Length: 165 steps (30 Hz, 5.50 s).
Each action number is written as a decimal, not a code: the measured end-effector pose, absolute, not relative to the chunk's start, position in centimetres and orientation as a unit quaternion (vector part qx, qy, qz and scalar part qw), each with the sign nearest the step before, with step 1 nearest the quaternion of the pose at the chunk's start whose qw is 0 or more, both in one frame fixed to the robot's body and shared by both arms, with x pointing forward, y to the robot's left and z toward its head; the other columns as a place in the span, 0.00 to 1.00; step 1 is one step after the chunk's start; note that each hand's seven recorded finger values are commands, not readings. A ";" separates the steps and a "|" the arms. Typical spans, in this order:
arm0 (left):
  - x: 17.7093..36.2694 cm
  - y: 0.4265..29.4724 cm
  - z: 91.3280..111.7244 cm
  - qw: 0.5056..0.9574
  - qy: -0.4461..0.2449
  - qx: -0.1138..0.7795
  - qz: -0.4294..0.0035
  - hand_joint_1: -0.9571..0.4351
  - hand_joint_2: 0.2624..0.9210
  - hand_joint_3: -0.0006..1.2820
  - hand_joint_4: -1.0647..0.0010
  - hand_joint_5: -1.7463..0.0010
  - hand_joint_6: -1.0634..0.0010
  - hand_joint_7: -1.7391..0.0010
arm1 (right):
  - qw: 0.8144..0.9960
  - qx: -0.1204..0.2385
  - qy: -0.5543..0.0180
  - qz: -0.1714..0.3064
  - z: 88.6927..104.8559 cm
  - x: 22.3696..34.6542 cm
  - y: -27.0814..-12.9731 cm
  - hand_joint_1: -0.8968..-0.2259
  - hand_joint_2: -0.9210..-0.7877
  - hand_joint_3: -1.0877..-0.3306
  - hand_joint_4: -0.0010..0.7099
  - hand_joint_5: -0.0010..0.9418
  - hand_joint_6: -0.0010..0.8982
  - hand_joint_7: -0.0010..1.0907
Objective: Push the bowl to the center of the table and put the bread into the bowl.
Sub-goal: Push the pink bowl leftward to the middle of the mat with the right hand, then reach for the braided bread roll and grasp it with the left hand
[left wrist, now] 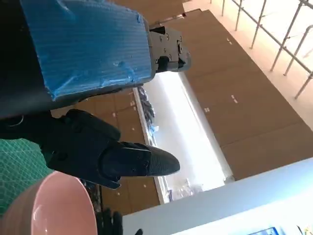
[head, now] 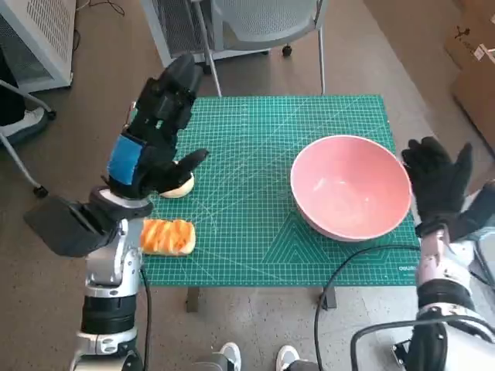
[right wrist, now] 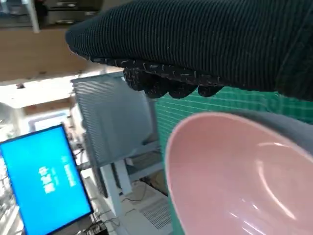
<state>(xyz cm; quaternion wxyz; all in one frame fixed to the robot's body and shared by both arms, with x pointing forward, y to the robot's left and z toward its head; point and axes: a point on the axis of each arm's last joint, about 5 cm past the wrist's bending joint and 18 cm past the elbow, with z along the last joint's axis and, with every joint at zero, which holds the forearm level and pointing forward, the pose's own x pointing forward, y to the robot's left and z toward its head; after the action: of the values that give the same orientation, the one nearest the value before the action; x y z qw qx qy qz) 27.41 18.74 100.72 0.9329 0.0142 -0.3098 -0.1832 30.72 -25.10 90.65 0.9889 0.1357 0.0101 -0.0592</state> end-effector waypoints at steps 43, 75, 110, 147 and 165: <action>24.7 20.7 100.6 0.946 -0.297 0.051 -0.123 0.28 1.00 0.16 0.97 0.99 1.00 0.79 | 0.982 0.172 0.018 0.072 92.1 33.6 -15.1 0.53 0.00 0.35 0.46 0.01 0.48 0.01; 24.4 21.0 100.0 0.952 -0.288 0.048 -0.090 0.28 1.00 0.16 0.96 0.99 1.00 0.80 | 0.984 0.131 0.003 0.123 94.3 34.7 -13.5 0.56 0.00 0.30 0.49 0.00 0.49 0.01; 24.1 21.8 102.3 0.932 -0.307 0.142 -0.132 0.33 0.94 0.12 0.96 0.99 1.00 0.81 | 0.879 0.057 -0.414 0.229 101.9 33.7 -20.7 0.43 0.00 0.45 0.48 0.00 0.49 0.01; 18.2 20.4 105.7 0.803 0.051 0.577 -0.138 0.61 0.61 0.00 0.89 0.99 0.73 0.99 | 0.892 0.082 -0.377 0.238 100.7 34.0 -19.9 0.36 0.00 0.52 0.49 0.01 0.50 0.01; 20.1 20.3 101.6 0.779 0.111 0.599 -0.148 0.57 0.63 0.00 0.88 1.00 0.73 1.00 | 0.891 0.092 -0.370 0.245 100.1 34.1 -19.6 0.40 0.00 0.49 0.48 0.00 0.49 0.00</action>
<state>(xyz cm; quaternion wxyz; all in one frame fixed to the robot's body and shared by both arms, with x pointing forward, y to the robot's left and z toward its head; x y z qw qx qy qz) 20.10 20.34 101.62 0.7791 0.5990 0.1111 -0.1482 34.09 -19.61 100.15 0.8912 0.0917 -0.3703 0.2454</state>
